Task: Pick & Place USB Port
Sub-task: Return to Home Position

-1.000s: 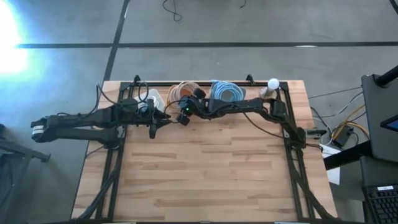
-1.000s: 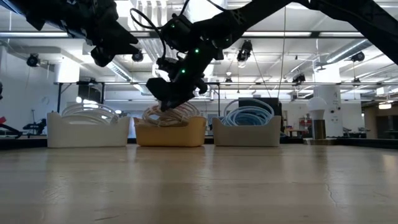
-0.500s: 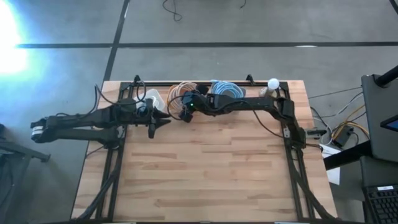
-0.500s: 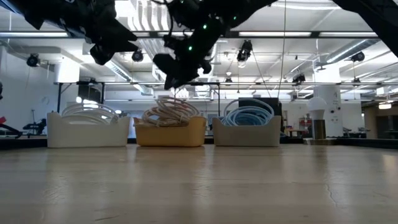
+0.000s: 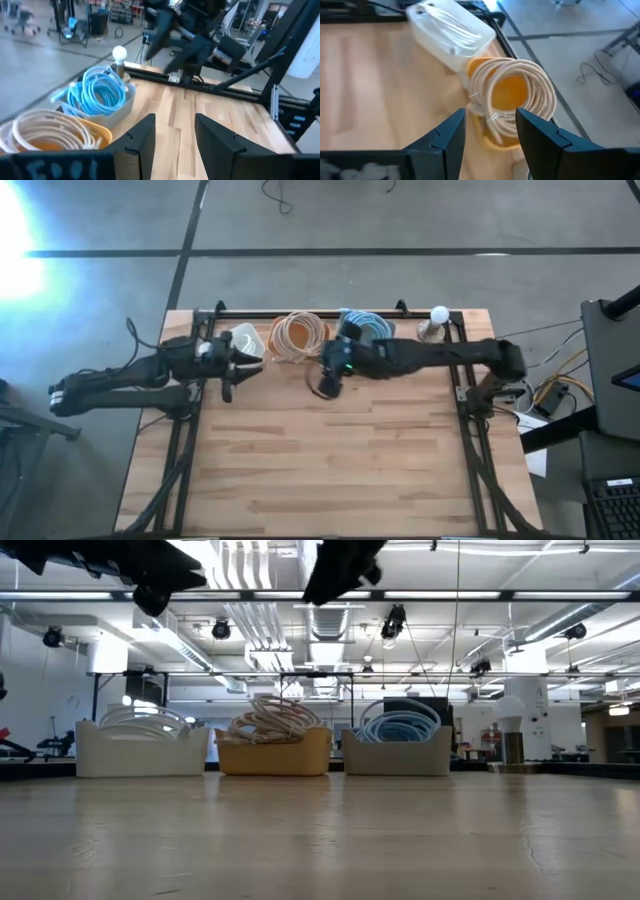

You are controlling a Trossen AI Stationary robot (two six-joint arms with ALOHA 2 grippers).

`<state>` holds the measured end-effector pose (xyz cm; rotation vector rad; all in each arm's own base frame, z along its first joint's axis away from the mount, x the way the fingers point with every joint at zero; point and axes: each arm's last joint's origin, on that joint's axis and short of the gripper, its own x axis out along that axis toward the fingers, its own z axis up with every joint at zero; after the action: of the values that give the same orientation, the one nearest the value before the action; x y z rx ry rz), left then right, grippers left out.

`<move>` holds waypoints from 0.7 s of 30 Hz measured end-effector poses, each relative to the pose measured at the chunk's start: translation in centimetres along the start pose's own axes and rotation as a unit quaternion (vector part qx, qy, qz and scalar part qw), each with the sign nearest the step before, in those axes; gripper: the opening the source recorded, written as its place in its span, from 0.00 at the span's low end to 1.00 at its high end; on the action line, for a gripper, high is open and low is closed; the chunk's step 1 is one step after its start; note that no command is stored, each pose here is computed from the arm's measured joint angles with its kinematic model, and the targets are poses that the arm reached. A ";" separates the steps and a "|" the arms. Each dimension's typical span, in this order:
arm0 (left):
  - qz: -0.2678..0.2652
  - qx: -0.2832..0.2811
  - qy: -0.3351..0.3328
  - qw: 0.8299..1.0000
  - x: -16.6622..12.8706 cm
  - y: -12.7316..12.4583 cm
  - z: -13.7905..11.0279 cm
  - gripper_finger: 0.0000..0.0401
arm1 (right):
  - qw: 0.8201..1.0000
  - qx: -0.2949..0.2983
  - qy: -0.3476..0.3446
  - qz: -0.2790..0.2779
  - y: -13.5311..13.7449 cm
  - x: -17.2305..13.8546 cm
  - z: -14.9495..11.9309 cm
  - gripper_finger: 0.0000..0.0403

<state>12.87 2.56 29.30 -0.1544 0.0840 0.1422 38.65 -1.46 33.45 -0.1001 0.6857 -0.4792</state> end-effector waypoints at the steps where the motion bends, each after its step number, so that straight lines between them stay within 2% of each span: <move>1: -0.001 0.008 -0.003 1.000 -0.3 0.0 0.0 0.34 | 1.000 -0.002 -0.003 0.006 0.1 -1.0 -0.5 0.42; 8: 0.001 0.080 0.001 0.997 -1.9 -0.1 -0.5 0.34 | 0.999 0.011 -0.031 0.042 -0.2 -6.3 -5.7 0.40; 13: 0.030 0.103 -0.008 0.994 -2.1 0.4 -2.5 0.34 | 0.993 0.042 -0.089 0.071 -1.6 -8.8 -9.6 0.40; 16: 0.050 0.096 -0.027 0.994 -2.0 0.7 -4.0 0.34 | 0.985 0.035 -0.127 0.113 -2.3 -9.7 -11.9 0.41; 21: 0.051 0.097 -0.073 0.991 -1.8 1.0 -5.6 0.34 | 0.964 0.018 -0.196 0.179 -3.0 -10.8 -15.1 0.40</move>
<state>10.52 2.36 23.82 0.0549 -0.0397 0.2456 20.72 1.79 28.78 -0.0330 0.2944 -0.1141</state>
